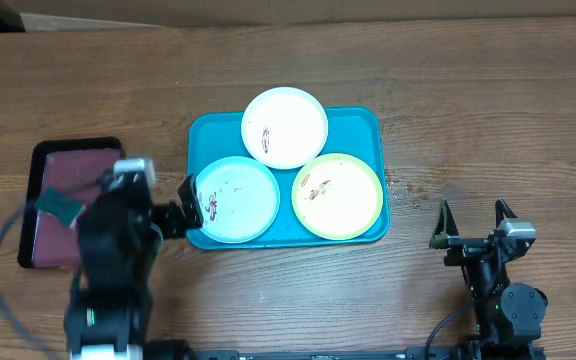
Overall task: Clean dirty plates on tray and stack at the side
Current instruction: 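Move the left gripper over the maroon basin toward the green sponge, then lower the left gripper and grasp the green sponge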
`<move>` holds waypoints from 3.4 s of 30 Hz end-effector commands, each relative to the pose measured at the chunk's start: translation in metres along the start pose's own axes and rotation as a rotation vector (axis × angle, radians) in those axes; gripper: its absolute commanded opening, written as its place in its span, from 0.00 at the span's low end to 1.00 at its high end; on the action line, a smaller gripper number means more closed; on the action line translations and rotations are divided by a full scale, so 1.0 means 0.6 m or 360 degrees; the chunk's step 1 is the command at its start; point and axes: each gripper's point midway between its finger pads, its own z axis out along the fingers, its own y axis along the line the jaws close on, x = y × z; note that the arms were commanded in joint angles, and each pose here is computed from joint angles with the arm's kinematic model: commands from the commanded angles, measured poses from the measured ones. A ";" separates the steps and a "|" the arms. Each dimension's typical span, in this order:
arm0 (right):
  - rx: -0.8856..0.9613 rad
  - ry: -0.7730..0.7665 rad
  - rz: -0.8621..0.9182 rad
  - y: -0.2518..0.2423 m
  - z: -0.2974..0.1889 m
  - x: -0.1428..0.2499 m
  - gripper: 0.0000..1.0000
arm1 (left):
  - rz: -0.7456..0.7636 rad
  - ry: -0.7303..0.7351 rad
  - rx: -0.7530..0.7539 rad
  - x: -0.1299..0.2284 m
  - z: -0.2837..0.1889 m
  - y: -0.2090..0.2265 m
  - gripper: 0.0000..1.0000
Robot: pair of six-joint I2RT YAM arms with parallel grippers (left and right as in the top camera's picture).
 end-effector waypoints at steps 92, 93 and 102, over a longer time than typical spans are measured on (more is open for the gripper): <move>0.0002 -0.0005 -0.0005 0.000 0.000 0.003 1.00 | -0.1330 0.0905 -0.1231 0.212 0.205 0.506 0.44; 0.0002 -0.0005 -0.0005 0.000 0.000 0.003 1.00 | -0.1330 0.0904 -0.1232 0.212 0.205 0.507 0.81; 0.0002 -0.0005 -0.0005 0.000 0.000 0.003 1.00 | -0.1312 0.0794 -0.1228 0.193 0.217 0.521 1.00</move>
